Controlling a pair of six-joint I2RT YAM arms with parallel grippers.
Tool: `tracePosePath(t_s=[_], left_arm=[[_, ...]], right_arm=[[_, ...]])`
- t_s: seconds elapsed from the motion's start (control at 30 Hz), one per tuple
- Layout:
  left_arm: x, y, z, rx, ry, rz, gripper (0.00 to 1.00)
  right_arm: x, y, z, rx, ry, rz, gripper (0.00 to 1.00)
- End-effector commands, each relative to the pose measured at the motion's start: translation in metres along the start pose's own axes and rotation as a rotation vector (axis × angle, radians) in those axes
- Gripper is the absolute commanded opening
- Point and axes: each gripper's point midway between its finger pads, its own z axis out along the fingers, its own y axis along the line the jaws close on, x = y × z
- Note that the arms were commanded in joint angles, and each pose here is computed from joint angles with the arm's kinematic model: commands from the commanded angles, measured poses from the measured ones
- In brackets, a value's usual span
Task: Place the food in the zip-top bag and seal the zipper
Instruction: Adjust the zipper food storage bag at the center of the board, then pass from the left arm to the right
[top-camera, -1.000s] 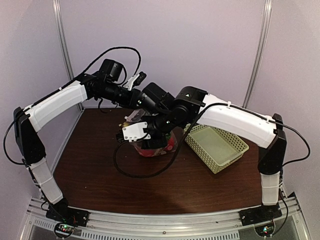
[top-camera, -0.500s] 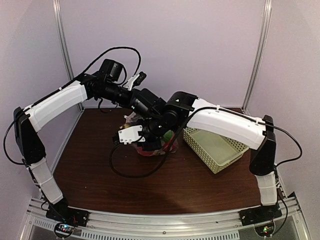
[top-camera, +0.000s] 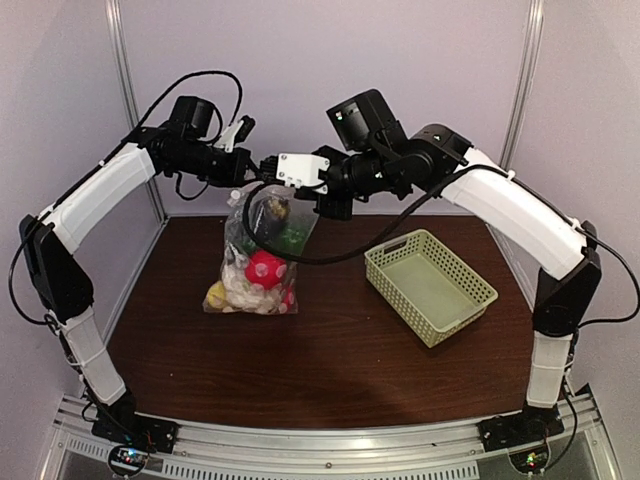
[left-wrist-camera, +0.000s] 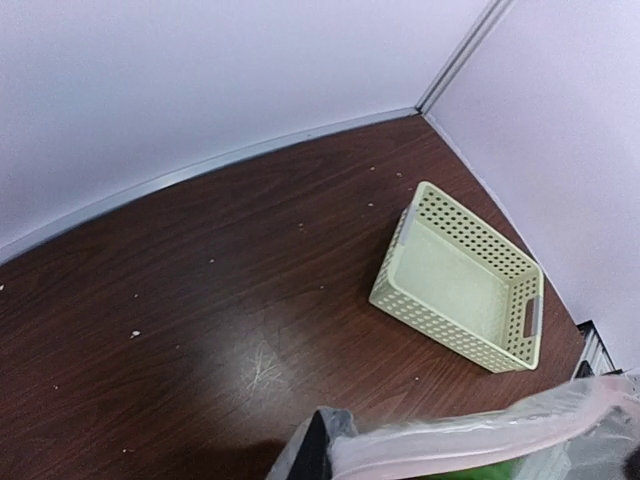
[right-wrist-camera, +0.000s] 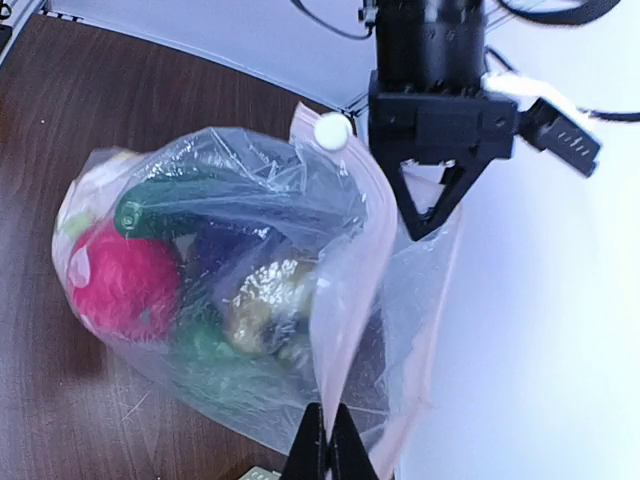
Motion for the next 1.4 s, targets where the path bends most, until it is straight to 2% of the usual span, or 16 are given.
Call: tracePosePath(t_s=[0.0, 0.07, 0.13, 0.2, 0.27, 0.3, 0.37, 0.43, 0.5, 0.7, 0.8, 0.87, 1.03, 1.17, 1.3, 1.37], left_arm=[[-0.039, -0.048, -0.029, 0.117, -0.184, 0.088, 0.00], [-0.024, -0.045, -0.014, 0.149, -0.114, 0.071, 0.00], [-0.011, -0.066, -0.011, 0.257, -0.076, 0.110, 0.00], [-0.006, -0.057, -0.005, 0.223, -0.070, 0.077, 0.00], [-0.005, -0.097, -0.017, 0.402, -0.064, 0.136, 0.00], [-0.003, -0.094, -0.013, 0.380, -0.071, 0.147, 0.00], [0.008, -0.056, 0.011, 0.241, -0.034, 0.081, 0.00], [0.022, -0.069, 0.019, 0.334, 0.033, 0.058, 0.00], [0.028, -0.079, 0.024, 0.335, 0.042, 0.086, 0.00], [0.042, -0.079, 0.036, 0.371, 0.084, 0.064, 0.00], [0.046, -0.086, 0.037, 0.424, 0.099, 0.057, 0.00], [0.048, -0.086, 0.037, 0.425, 0.102, 0.057, 0.00], [0.050, -0.083, 0.039, 0.413, 0.106, 0.056, 0.00], [0.049, -0.084, 0.037, 0.415, 0.101, 0.061, 0.00], [0.047, -0.086, 0.033, 0.416, 0.092, 0.073, 0.00], [0.047, -0.086, 0.033, 0.418, 0.091, 0.077, 0.00]], right_arm=[[0.019, 0.031, 0.015, -0.073, 0.017, 0.011, 0.00], [0.020, 0.019, 0.014, -0.027, 0.002, 0.038, 0.00], [0.022, 0.013, 0.019, -0.024, 0.018, 0.058, 0.00], [0.025, 0.015, 0.024, -0.027, 0.032, 0.055, 0.00], [0.024, 0.018, 0.026, -0.041, 0.023, 0.063, 0.00], [0.024, 0.018, 0.026, -0.038, 0.015, 0.069, 0.00], [0.026, 0.016, 0.031, -0.011, 0.016, 0.076, 0.00], [0.035, 0.015, 0.042, 0.008, 0.062, 0.096, 0.00], [0.045, 0.018, 0.045, 0.009, 0.093, 0.105, 0.00], [0.056, 0.033, 0.029, 0.001, 0.071, 0.119, 0.03], [0.057, 0.052, 0.018, -0.079, 0.056, 0.116, 0.21], [0.058, 0.065, 0.010, -0.155, 0.050, 0.126, 0.38], [0.037, 0.052, -0.048, -0.289, -0.129, 0.247, 0.64], [0.056, 0.025, -0.067, -0.243, -0.127, 0.303, 0.74], [0.099, 0.009, -0.059, -0.187, -0.118, 0.434, 0.84], [0.118, 0.018, -0.049, -0.212, -0.123, 0.481, 0.88]])
